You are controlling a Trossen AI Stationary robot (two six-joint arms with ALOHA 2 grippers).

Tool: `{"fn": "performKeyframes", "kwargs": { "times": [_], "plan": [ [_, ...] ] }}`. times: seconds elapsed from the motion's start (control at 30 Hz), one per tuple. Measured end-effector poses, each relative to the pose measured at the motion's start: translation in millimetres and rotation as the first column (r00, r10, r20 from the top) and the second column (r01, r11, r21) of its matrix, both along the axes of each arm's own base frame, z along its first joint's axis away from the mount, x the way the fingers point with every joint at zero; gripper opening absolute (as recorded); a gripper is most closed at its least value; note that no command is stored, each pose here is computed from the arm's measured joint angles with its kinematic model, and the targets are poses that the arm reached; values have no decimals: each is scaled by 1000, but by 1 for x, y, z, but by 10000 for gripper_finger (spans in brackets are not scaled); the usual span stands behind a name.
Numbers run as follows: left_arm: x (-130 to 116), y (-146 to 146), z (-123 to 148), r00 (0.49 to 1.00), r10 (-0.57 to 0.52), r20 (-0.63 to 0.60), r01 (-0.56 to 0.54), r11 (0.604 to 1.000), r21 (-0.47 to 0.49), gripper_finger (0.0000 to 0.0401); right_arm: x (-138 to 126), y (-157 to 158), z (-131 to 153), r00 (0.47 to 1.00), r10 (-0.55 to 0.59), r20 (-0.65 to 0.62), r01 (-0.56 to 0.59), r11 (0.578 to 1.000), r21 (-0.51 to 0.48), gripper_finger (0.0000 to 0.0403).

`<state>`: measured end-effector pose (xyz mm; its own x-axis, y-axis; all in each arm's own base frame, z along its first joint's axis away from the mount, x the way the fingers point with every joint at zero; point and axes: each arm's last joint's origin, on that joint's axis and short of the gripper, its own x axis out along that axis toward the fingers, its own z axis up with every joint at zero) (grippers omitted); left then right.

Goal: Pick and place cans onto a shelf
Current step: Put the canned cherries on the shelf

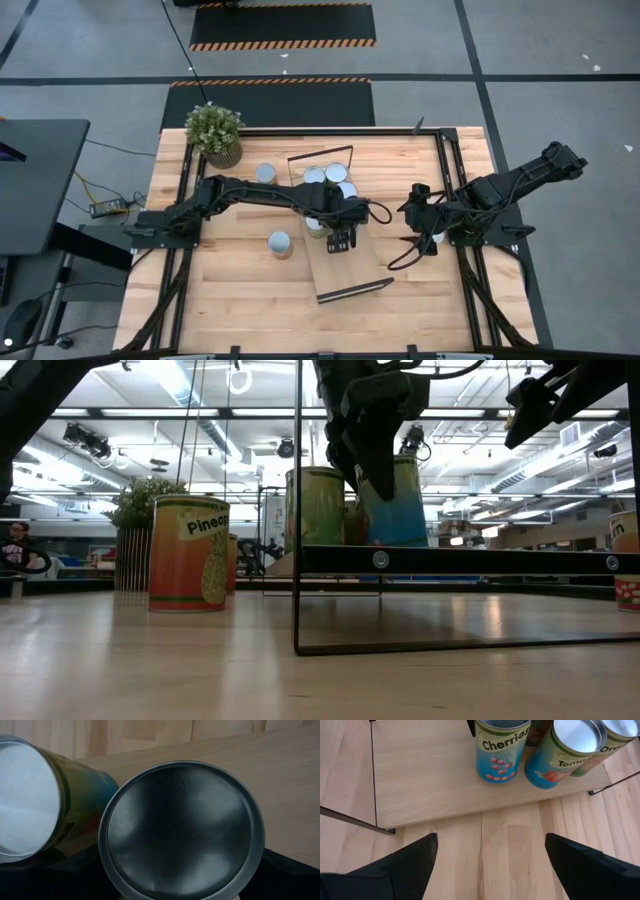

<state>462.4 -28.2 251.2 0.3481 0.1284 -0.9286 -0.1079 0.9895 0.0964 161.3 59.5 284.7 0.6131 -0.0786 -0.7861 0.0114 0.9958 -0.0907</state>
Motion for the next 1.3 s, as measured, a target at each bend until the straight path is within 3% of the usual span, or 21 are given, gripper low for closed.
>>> {"fn": "performKeyframes", "kwargs": {
  "times": [0.47,0.7,0.9,1.3],
  "plan": [
    [0,1,0,1000,3,-4,-3,999,42,320,0,0,0,1000,-3,1,3,1000,3,377],
    [0,2,0,1000,9,-2,-9,998,58,389,0,0,0,1000,-3,1,3,1000,3,377],
    [-2,3,2,1000,14,-3,-14,996,89,387,0,0,0,1000,-3,1,3,1000,3,377],
    [-11,-3,39,998,-62,16,59,989,138,389,1,2,1,1000,3,21,-3,1000,12,377]
  ]
}}
